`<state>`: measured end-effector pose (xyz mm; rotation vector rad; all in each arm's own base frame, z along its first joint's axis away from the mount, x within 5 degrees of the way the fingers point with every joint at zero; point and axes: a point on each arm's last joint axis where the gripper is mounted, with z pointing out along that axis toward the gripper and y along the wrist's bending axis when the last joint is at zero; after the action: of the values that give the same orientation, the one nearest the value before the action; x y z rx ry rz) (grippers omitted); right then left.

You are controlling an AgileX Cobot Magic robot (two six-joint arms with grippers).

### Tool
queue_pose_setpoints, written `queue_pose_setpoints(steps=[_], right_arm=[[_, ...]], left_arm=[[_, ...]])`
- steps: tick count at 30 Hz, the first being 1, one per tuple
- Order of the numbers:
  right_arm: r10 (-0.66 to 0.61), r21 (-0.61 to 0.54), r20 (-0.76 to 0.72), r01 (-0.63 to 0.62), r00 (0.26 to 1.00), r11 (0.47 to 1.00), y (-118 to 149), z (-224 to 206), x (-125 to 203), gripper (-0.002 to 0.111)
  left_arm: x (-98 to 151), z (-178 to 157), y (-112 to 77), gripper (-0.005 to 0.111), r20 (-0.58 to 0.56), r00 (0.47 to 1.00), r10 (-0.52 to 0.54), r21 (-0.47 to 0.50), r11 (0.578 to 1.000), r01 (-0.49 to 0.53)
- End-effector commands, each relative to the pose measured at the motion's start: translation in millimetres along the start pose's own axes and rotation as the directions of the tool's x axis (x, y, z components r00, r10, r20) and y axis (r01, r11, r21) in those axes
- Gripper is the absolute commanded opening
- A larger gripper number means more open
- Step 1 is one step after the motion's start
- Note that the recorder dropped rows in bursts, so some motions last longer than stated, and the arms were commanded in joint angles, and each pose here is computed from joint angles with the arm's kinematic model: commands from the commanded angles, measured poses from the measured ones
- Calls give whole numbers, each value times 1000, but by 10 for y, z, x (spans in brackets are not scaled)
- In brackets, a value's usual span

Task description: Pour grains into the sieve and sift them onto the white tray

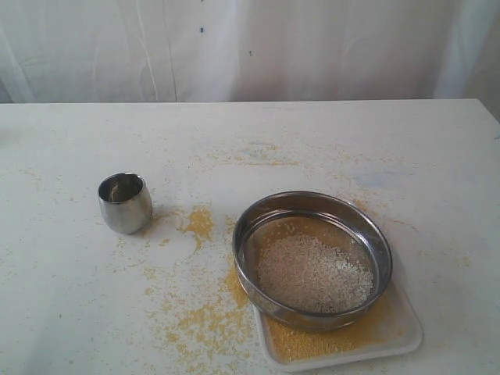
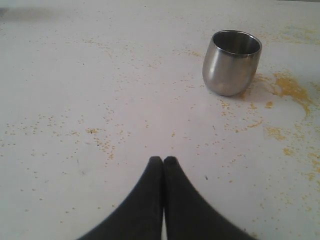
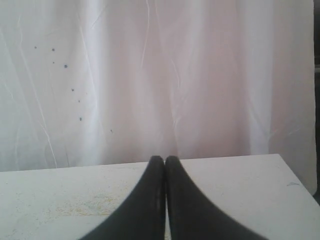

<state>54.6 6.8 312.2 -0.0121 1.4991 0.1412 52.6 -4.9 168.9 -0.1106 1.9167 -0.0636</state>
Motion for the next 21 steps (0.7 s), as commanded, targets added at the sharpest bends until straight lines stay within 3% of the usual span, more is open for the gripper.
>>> queue_pose_setpoints(steps=[1, 7, 11, 13, 17, 21], right_arm=[[-6, -8, -6, 6, 1000, 1000, 5, -5, 16, 0], [-1, 7, 83, 0, 997, 1000, -18, -36, 63, 0], [-145, 83, 160, 133, 976, 988, -63, -175, 251, 0], [-179, 126, 121, 164, 976, 978, -99, -156, 435, 0], [-102, 150, 62, 92, 993, 984, -147, -103, 699, 0], [-117, 155, -28, 120, 993, 981, -185, -68, 1009, 0]], left_arm=[[16, 4, -6, 0, -3, 1000, -7, 10, 1000, 7], [16, 4, -6, 0, -3, 1000, -7, 10, 1000, 7], [16, 4, -6, 0, -3, 1000, -7, 10, 1000, 7], [16, 4, -6, 0, -3, 1000, -7, 10, 1000, 7], [17, 4, -5, 0, -4, 1000, -4, 9, 1000, 4], [17, 4, -3, 0, -4, 1000, 0, 7, 1000, 0]])
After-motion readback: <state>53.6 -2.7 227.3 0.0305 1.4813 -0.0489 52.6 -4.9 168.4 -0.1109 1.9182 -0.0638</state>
